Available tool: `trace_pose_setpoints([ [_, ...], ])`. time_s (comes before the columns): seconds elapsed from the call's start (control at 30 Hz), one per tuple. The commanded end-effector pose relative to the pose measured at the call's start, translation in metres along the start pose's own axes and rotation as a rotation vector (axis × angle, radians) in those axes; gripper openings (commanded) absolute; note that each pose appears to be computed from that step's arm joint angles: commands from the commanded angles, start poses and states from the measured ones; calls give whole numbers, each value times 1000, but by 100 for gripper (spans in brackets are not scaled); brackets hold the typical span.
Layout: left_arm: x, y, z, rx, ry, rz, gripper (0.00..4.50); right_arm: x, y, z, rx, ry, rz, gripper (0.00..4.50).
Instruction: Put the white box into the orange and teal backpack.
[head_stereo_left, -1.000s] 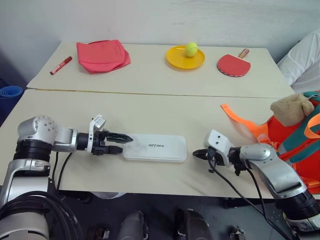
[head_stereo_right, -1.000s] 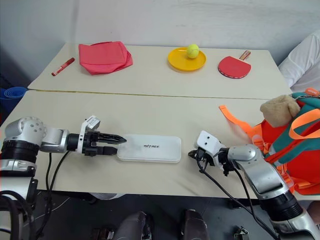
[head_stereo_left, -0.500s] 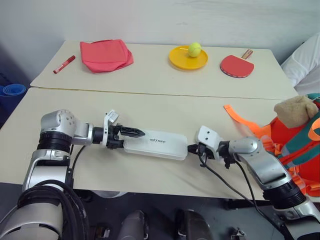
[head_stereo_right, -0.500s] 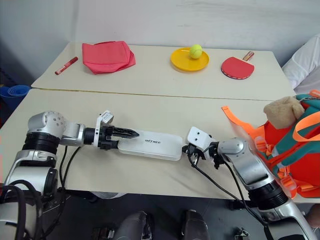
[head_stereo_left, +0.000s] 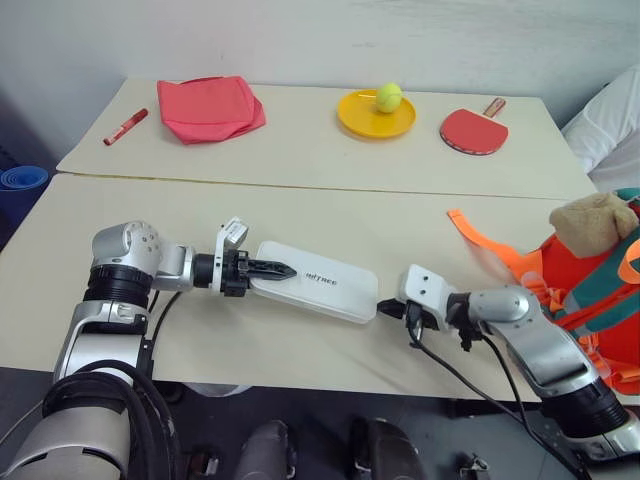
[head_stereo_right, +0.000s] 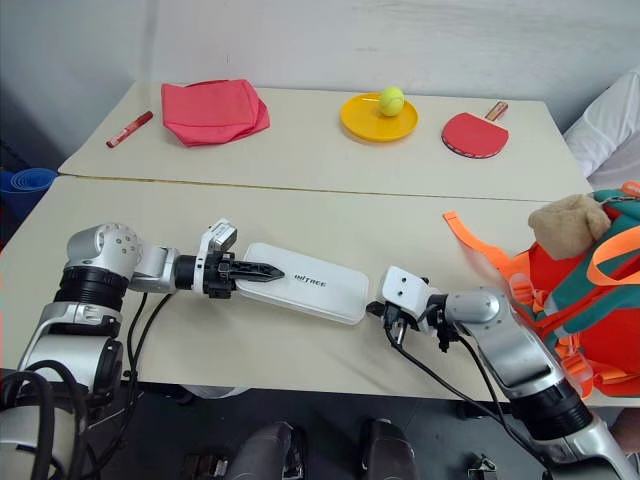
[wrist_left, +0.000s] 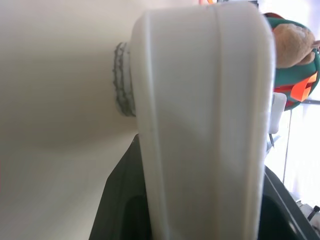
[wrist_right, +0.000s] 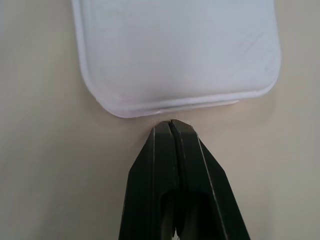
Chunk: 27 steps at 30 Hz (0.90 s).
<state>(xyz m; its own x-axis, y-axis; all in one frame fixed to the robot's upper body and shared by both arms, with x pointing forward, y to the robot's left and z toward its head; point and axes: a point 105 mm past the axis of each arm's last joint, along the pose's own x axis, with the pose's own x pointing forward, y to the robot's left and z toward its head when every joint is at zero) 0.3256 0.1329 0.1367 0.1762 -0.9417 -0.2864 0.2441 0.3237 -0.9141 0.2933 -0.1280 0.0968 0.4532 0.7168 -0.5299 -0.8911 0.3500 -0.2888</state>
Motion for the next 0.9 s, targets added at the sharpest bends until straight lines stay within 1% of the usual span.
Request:
trace_pose_setpoints([
  [0.03, -18, -27, 9, 191, -104, -124, 130, -8, 11, -10, 36, -6, 17, 0],
  [0.1, -24, -31, 7, 355, -146, -132, 130, -14, 16, -3, 52, -74, 2, 0],
  [0.13, -28, -38, 7, 453, -189, -183, 130, -17, 16, 3, 72, -127, -35, 0],
  [0.23, -40, -53, 7, 666, -311, -299, 130, -34, 24, 15, 138, -271, -128, 0],
  [0.27, -41, -55, 5, 731, -318, -307, 130, -41, 29, 16, 156, -303, -152, 17],
  [0.33, -41, -58, 2, 830, -335, -325, 130, -51, 36, 14, 193, -322, -206, 53],
  [0.37, -39, -58, 3, 886, -359, -315, 130, -58, 38, 13, 196, -333, -260, 87],
  [0.4, -38, -58, 2, 945, -365, -306, 130, -65, 38, 12, 210, -339, -313, 130],
  [0.43, -34, -55, -4, 1027, -320, -290, 130, -73, 38, 11, 223, -357, -373, 155],
  [0.5, -27, -49, -14, 1157, -233, -280, 130, -92, 38, 7, 242, -372, -493, 217],
  [0.53, -25, -51, -13, 1170, -250, -298, 130, -103, 40, 4, 246, -367, -556, 254],
  [0.57, -23, -53, -9, 1162, -294, -316, 130, -114, 42, -1, 251, -351, -616, 290],
  [0.6, -21, -55, -8, 1160, -318, -337, 130, -124, 46, -6, 273, -330, -671, 317],
  [0.7, -12, -49, -18, 1178, -316, -361, 130, -152, 64, -16, 314, -266, -799, 427],
  [0.73, -10, -47, -21, 1180, -317, -361, 130, -159, 70, -17, 322, -251, -818, 447],
  [0.8, -7, -43, -27, 1188, -303, -364, 130, -169, 80, -22, 354, -232, -863, 447],
  [0.87, -5, -40, -34, 1206, -256, -370, 130, -188, 89, -34, 392, -207, -956, 447],
  [0.9, -4, -40, -36, 1214, -237, -372, 130, -200, 95, -43, 410, -168, -1006, 447],
])
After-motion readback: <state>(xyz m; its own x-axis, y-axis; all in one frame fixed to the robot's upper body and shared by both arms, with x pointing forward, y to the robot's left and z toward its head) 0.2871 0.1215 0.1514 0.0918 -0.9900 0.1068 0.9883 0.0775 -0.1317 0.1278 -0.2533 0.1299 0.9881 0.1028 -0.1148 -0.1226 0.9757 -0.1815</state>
